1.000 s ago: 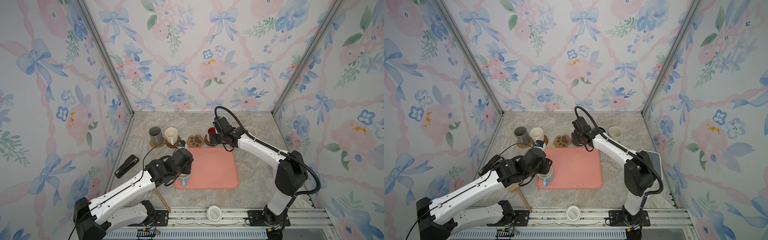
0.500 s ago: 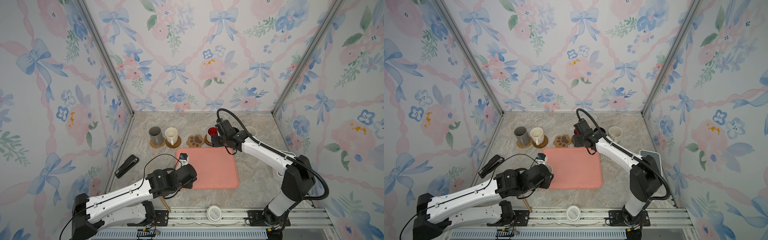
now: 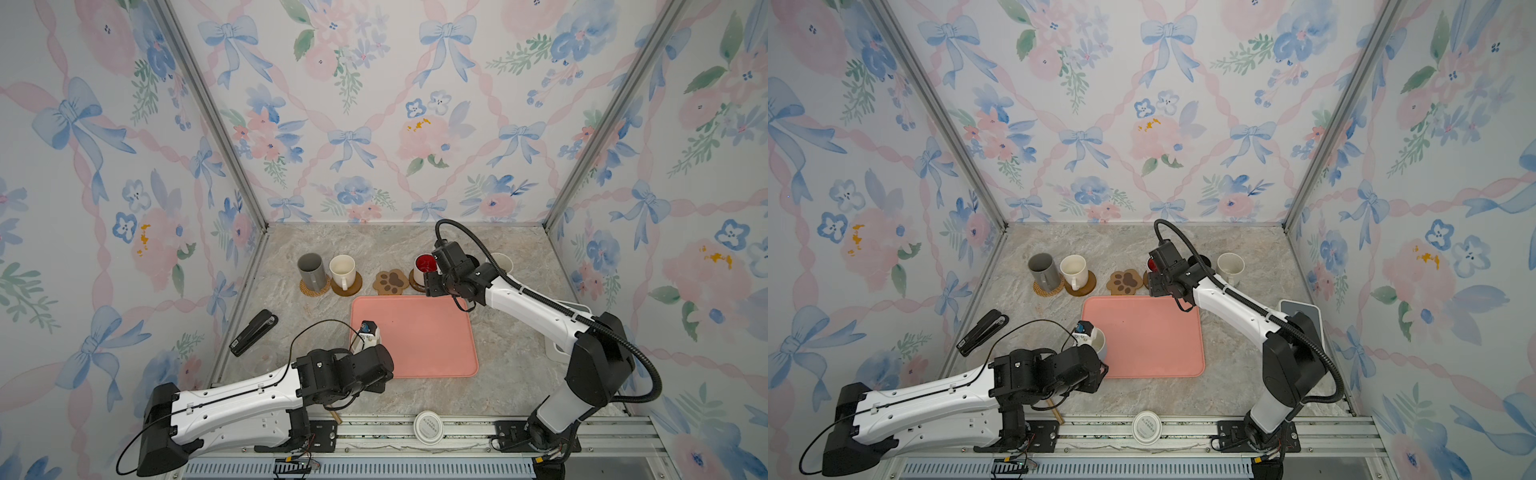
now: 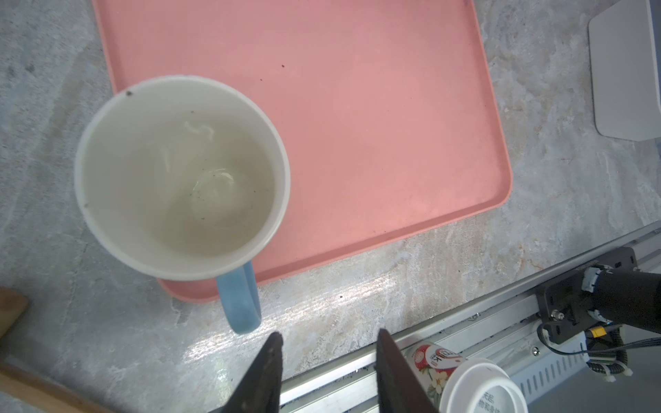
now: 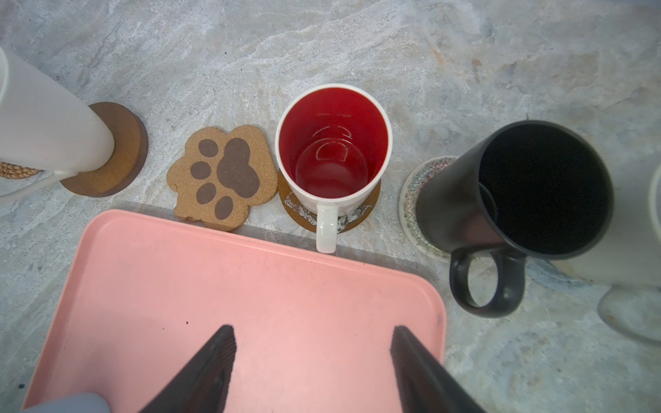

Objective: Place cups on coasters
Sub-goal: Move the cup to the tray.

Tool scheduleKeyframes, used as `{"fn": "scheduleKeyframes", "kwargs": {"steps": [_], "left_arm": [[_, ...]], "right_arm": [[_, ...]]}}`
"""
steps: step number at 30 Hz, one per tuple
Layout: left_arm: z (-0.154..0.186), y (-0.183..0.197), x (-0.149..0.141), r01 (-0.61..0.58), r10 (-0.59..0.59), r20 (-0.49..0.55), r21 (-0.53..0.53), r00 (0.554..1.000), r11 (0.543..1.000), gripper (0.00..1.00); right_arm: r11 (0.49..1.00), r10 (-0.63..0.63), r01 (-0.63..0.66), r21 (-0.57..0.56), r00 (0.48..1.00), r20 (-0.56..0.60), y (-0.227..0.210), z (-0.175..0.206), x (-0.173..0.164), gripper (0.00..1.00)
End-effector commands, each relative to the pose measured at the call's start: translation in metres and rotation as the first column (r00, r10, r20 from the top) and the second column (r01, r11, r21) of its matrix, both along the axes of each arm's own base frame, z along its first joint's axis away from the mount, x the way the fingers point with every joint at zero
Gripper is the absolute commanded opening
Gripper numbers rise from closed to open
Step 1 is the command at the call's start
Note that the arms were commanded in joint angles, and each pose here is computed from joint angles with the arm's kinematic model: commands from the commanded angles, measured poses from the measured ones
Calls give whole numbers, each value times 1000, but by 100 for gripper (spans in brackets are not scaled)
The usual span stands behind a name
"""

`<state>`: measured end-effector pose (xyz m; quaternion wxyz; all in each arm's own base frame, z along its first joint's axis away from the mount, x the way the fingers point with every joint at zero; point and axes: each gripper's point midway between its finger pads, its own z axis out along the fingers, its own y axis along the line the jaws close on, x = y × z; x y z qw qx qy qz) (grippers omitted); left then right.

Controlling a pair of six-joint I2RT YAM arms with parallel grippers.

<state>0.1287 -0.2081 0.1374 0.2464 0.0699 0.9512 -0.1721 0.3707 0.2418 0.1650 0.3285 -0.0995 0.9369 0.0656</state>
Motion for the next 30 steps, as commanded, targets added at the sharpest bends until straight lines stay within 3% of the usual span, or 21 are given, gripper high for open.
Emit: {"fn": "scheduleKeyframes", "kwargs": {"steps": [1, 16, 30], "left_arm": [[-12, 9, -9, -10, 11, -35, 18, 999, 1000, 40], [-50, 28, -26, -33, 44, -128, 88, 991, 996, 40], [-36, 35, 11, -176, 174, 31, 132, 984, 975, 48]], "right_arm": [[1000, -7, 7, -20, 1000, 4, -6, 3, -8, 72], [999, -12, 12, -31, 1000, -8, -8, -4, -7, 73], [999, -26, 26, -28, 1000, -8, -17, -3, -8, 74]]}}
